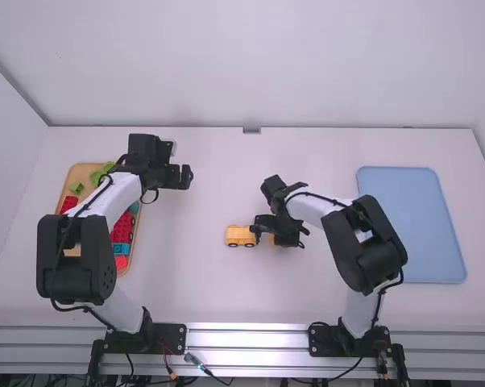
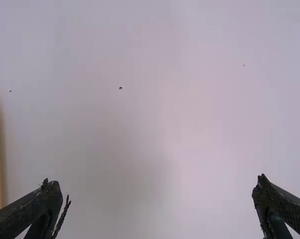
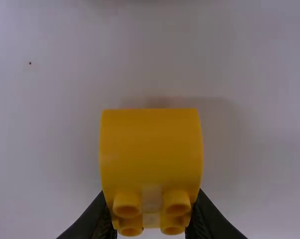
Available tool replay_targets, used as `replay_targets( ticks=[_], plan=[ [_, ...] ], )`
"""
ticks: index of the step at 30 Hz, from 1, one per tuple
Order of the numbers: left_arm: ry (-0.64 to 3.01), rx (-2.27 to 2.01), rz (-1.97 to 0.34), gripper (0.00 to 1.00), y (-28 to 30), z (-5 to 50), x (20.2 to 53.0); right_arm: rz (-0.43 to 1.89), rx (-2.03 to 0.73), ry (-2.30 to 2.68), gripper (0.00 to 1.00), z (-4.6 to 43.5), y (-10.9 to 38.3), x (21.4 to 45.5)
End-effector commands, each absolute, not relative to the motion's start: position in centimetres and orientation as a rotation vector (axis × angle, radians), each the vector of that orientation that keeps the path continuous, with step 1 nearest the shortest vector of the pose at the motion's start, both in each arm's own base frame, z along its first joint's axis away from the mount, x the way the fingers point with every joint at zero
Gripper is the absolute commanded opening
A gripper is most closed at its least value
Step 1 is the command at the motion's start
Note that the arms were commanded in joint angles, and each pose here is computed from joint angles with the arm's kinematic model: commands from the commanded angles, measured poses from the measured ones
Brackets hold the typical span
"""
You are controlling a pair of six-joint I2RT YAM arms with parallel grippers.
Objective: Assemble lego blocks to make yellow taxi
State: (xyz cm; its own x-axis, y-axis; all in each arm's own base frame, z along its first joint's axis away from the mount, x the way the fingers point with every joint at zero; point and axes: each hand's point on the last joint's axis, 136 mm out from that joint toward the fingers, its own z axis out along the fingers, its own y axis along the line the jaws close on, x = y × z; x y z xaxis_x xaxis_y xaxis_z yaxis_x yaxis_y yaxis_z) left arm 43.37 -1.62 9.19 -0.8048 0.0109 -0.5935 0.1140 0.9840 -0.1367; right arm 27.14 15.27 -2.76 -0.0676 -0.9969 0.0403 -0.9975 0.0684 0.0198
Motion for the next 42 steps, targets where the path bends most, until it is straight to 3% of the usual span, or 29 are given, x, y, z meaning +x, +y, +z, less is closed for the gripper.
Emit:
replay_targets(
  ticks=[1,9,12,17,18,19,21,29,36,42],
  plan=[
    [2.470,0.107,-0.208,0.99,-1.7,10.4,43.5,0.064,2.126,-2.229,0.00,-3.3,15.0,27.5],
    [2.475,0.110,-0.207,0.99,-1.7,10.3,43.5,0.155,2.147,-2.234,0.05,-3.2,14.7,28.6],
    [2.476,0.110,-0.207,0.99,-1.7,10.3,43.4,0.154,2.145,-2.232,0.33,-3.2,14.6,28.6],
    [2.476,0.110,-0.207,0.99,-1.7,10.3,43.4,0.148,2.140,-2.227,0.41,-3.2,14.6,28.4],
    [2.476,0.110,-0.207,0.99,-1.7,10.3,43.4,0.150,2.140,-2.227,0.49,-3.2,14.5,28.4],
    [2.477,0.110,-0.207,0.99,-1.7,10.3,43.4,0.155,2.139,-2.225,0.69,-3.2,14.5,28.4],
    [2.476,0.110,-0.208,0.99,-1.7,10.3,43.4,0.173,2.131,-2.230,0.99,-3.2,14.3,28.5],
    [2.435,0.312,-0.289,0.99,-3.6,10.6,43.2,0.172,2.133,-2.305,0.99,-1.8,15.4,29.9],
    [2.311,0.679,-0.421,0.99,-6.7,11.2,41.9,-0.131,2.195,-2.486,0.99,4.2,17.4,29.8],
    [1.965,1.212,-0.668,0.99,-11.4,11.8,36.8,-0.447,2.306,-2.602,0.99,7.7,17.7,29.7]
  ],
)
